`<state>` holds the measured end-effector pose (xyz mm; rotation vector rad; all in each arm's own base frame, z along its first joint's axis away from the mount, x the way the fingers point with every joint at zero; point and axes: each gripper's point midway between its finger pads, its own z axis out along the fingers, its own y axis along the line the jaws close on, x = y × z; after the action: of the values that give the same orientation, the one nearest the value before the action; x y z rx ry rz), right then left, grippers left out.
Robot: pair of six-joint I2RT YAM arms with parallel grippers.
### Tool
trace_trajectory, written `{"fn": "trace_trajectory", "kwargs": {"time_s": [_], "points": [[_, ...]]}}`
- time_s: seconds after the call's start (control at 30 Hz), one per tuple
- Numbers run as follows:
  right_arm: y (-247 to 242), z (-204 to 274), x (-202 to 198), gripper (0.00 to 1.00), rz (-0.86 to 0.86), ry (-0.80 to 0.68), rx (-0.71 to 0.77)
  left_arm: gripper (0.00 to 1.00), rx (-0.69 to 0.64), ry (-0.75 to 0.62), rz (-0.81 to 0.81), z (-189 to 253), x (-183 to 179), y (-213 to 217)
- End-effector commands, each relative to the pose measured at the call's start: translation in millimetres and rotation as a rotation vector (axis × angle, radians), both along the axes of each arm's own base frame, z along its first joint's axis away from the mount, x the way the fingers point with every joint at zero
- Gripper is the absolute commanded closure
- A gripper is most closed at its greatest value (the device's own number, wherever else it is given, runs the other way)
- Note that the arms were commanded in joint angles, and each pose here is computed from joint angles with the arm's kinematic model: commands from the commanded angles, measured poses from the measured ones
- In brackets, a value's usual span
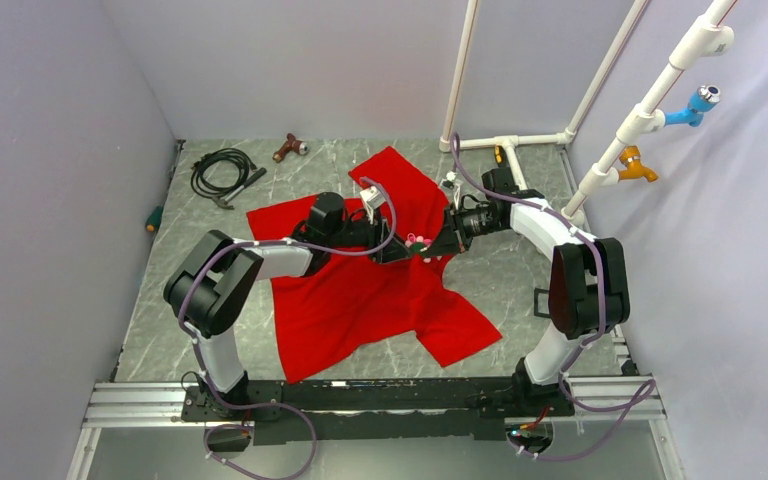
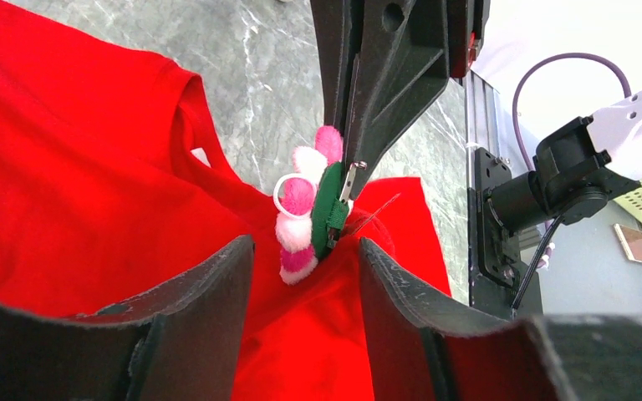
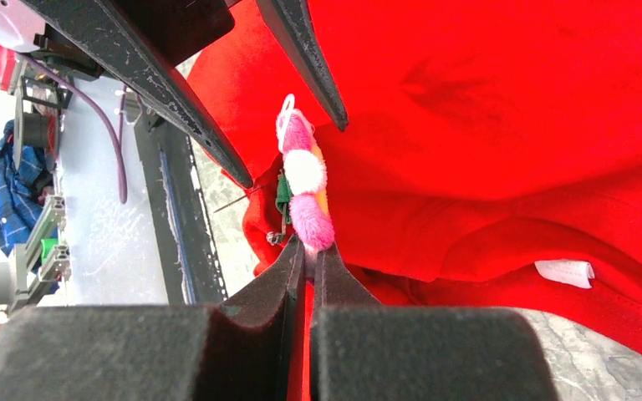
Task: Remove the brooch from the garment
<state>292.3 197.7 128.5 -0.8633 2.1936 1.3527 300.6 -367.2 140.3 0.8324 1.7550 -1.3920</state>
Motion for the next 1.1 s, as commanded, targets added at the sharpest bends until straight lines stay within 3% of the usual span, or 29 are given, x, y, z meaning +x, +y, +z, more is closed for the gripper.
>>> {"fn": "trace_trajectory", "kwargs": {"time_s": [0.0, 0.1, 0.27, 0.43, 0.53, 0.7, 0.87, 1.07], "points": [[2, 19, 1, 1.0, 0.031, -0.055, 0.043, 0.46, -0.019, -0.052, -0.032, 7, -2, -2], [4, 21, -5, 1.0, 0.054, -0.047, 0.065, 0.49, -0.025, -0.06, -0.036, 9, 0, -6], [4, 23, -6, 1.0, 0.058, -0.036, 0.074, 0.75, -0.039, -0.062, -0.06, 13, -3, -10], [3, 19, -2, 1.0, 0.039, -0.001, 0.075, 0.89, -0.046, -0.051, -0.063, 13, -6, -9], [2, 19, -4, 0.87, 0.051, 0.017, 0.081, 1.0, -0.052, -0.032, -0.053, 14, -6, -8], [2, 21, -10, 0.71, 0.067, 0.013, 0.089, 1.0, -0.069, 0.021, -0.023, 12, -2, -7], [3, 25, -11, 0.62, 0.063, 0.01, 0.101, 1.0, -0.071, 0.03, -0.022, 11, 0, -7], [3, 25, -1, 0.61, 0.024, -0.012, 0.087, 1.0, -0.075, 0.032, -0.034, 11, 0, -8]]}}
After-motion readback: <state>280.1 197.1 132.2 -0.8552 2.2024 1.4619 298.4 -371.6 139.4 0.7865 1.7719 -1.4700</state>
